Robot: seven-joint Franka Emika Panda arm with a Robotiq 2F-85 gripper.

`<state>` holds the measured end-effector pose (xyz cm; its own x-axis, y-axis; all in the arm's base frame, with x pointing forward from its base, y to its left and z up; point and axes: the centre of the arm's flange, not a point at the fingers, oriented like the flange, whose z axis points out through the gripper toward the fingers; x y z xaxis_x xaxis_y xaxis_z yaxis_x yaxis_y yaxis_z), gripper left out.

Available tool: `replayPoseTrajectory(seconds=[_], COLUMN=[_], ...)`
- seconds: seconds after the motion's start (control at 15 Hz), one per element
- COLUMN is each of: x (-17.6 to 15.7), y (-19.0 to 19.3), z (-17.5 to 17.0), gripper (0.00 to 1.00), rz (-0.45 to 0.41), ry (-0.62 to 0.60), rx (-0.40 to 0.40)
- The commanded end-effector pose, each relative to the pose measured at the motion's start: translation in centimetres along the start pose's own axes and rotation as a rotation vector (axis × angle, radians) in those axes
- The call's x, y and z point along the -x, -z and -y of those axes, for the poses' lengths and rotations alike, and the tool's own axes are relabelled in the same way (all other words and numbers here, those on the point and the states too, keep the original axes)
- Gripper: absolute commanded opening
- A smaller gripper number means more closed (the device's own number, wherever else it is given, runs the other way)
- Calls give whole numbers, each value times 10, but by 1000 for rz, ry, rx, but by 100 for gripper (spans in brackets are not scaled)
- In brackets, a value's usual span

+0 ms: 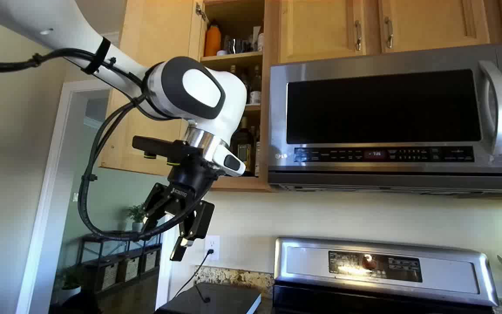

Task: Close the door of the top cabinet on the left

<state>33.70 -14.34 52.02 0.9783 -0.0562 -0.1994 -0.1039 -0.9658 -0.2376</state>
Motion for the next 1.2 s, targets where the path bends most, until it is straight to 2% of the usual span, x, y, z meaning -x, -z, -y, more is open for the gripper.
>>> replayPoseTrajectory(seconds=[0.0, 0.47, 0.8, 1.13], x=[0, 2, 12, 40], y=[0, -1, 7, 19], z=[0, 8, 47, 91], gripper=[100, 100, 100, 100], rz=[0, -20, -143, -284], ry=[0, 7, 86, 180], rx=[0, 14, 89, 154])
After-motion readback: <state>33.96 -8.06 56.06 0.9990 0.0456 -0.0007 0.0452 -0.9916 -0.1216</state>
